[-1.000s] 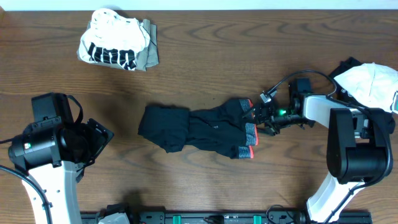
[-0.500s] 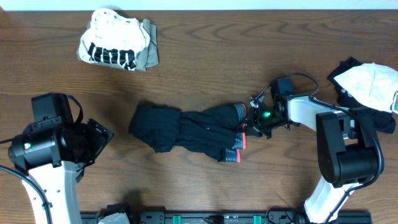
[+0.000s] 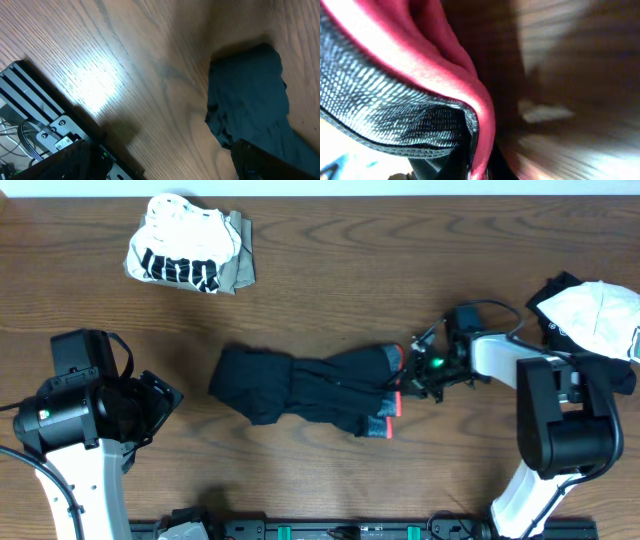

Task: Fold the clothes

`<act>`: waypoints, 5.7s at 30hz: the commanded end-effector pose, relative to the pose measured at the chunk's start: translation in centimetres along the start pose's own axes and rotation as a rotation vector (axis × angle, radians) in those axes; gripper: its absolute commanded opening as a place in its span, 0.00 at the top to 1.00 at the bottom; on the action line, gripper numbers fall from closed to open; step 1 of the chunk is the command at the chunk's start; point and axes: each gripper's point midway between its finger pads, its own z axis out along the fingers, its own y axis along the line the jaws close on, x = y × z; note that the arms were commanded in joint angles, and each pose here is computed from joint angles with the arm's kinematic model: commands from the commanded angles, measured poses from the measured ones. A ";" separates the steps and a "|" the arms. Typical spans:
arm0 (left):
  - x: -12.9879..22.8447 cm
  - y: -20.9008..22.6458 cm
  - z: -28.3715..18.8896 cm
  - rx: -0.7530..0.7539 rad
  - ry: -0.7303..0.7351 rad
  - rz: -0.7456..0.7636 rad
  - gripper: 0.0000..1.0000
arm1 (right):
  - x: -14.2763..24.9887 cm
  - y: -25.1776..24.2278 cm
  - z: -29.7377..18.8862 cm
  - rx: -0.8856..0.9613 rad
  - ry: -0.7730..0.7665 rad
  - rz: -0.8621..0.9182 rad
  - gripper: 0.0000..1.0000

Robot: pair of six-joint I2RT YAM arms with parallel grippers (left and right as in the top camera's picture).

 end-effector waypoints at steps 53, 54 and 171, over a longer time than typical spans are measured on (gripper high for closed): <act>-0.3 0.0 0.2 -0.001 -0.010 0.019 0.08 | -1.7 7.8 -9.8 0.761 -0.497 -0.091 0.99; -0.3 0.0 0.2 -0.001 -0.009 0.019 0.08 | -1.7 8.2 -10.0 0.755 -0.502 -0.095 0.99; -0.8 -1.7 2.6 -0.002 0.089 0.108 0.08 | 8.3 17.6 11.0 0.597 -0.170 -0.655 0.99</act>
